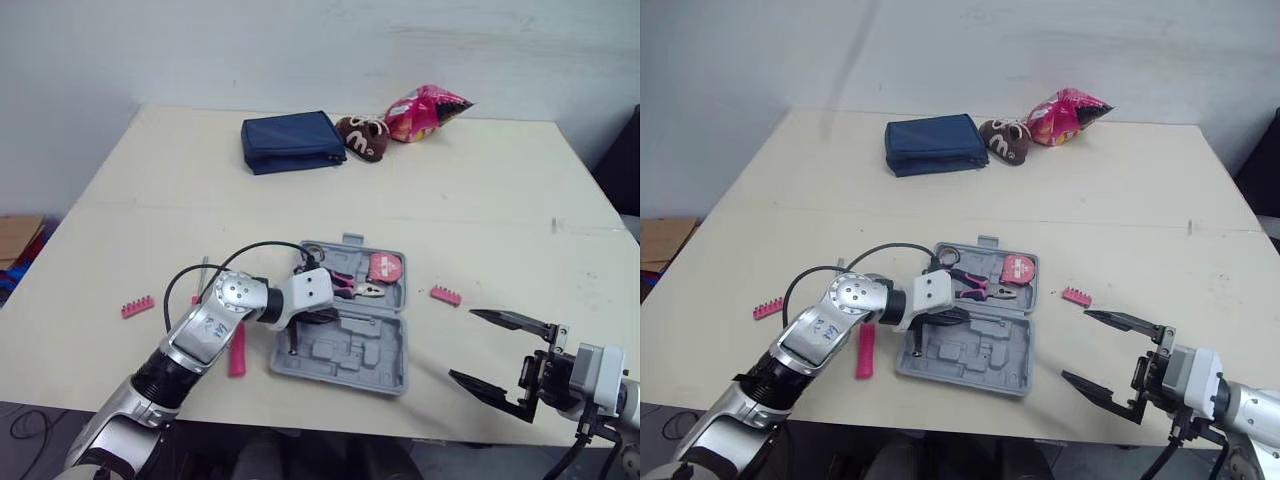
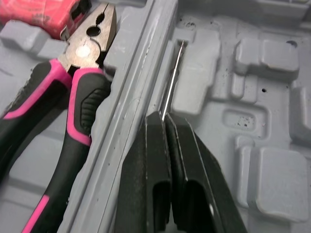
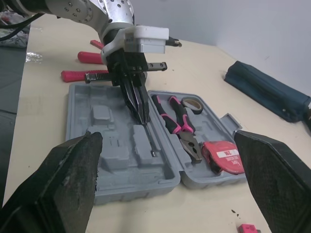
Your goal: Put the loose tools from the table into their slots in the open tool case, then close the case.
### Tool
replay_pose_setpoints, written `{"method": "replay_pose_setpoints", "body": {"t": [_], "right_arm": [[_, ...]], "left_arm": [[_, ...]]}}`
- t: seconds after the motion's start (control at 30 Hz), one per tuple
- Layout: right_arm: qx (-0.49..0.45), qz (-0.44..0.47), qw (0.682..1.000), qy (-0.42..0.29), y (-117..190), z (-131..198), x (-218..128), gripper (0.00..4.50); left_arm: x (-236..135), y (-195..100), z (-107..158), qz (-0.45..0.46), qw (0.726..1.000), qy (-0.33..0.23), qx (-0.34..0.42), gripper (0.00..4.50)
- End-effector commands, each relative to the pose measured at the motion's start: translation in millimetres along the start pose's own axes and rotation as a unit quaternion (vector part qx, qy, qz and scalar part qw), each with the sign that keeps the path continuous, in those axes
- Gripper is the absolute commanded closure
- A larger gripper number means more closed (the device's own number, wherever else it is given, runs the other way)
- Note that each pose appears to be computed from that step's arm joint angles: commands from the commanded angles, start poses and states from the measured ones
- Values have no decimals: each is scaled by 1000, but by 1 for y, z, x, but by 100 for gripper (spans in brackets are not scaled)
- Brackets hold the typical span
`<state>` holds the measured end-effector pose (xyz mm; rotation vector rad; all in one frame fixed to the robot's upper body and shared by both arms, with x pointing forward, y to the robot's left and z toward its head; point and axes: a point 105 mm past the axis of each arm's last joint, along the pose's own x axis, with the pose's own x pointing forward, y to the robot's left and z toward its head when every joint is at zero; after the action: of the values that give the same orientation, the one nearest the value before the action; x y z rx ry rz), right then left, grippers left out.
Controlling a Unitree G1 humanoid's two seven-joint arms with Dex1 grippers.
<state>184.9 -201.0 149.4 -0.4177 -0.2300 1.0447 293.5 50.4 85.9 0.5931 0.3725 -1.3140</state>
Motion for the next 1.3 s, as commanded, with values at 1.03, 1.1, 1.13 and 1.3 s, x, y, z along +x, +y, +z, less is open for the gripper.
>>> {"method": "replay_pose_setpoints", "body": {"t": [1.03, 1.1, 1.13, 1.3], "right_arm": [[-54, -81, 988, 123, -52, -23, -101, 0], [-46, -92, 985, 140, -53, -30, -114, 0], [-43, -97, 983, 148, -53, -33, -120, 0], [-29, -122, 976, 180, -51, -43, -146, 0]], "left_arm": [[-335, -19, -143, 455, 870, -62, -178, 3], [-363, -32, -161, 500, 840, -46, -205, 3], [-374, -38, -169, 517, 828, -37, -216, 3], [-401, -69, -200, 567, 783, 9, -255, 3]]}}
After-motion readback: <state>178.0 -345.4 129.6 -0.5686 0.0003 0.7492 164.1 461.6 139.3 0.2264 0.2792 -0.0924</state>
